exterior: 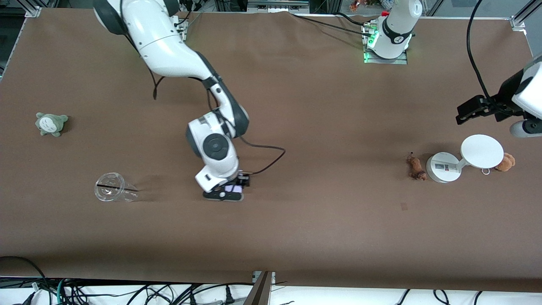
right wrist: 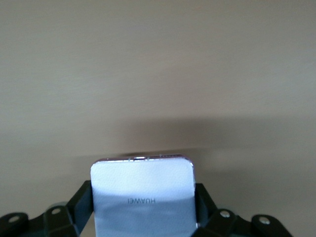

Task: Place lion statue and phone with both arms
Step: 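Carry the phone toward the glass cup while the left gripper withdraws, then lower the phone beside the glass cup and open the right gripper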

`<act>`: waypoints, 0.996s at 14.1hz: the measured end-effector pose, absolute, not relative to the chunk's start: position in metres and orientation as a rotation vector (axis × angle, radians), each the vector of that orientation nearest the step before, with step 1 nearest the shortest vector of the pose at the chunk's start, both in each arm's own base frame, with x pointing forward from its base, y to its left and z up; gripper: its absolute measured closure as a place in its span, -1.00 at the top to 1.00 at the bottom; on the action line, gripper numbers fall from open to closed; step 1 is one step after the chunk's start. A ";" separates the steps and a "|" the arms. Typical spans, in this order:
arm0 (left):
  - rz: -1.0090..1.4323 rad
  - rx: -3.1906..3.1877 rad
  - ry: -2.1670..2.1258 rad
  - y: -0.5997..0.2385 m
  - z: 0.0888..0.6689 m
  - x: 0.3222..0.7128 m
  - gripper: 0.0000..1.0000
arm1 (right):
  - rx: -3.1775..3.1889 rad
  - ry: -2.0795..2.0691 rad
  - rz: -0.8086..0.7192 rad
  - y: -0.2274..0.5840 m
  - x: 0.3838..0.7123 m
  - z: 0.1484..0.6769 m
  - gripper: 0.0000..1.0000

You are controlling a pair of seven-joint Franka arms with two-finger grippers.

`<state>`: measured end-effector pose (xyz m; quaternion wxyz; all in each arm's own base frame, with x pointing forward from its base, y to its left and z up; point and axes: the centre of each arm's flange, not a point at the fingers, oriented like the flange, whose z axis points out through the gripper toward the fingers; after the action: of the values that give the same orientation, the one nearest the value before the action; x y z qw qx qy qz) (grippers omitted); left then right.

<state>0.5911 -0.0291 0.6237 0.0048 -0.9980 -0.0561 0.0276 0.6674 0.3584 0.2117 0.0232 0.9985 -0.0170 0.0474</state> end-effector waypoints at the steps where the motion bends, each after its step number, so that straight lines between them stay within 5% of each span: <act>1: 0.102 -3.147 -0.199 -0.023 0.621 0.589 1.00 | 3.088 -0.025 0.142 0.334 0.673 0.213 0.71; 7: 0.144 -3.172 -0.190 -0.018 0.609 0.584 1.00 | 3.134 0.097 0.117 0.184 0.686 0.175 0.71; 11: 0.156 -3.167 -0.182 -0.021 0.605 0.582 1.00 | 3.139 0.068 0.117 0.152 0.690 0.176 0.71; 14: 0.158 -3.167 -0.182 -0.021 0.604 0.582 1.00 | 3.141 0.049 0.118 0.143 0.692 0.177 0.89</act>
<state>0.5824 -0.0209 0.6043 -0.0172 -0.9970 -0.0573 0.0498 0.6919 0.1429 0.1770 -0.0010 0.9992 0.0156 0.0374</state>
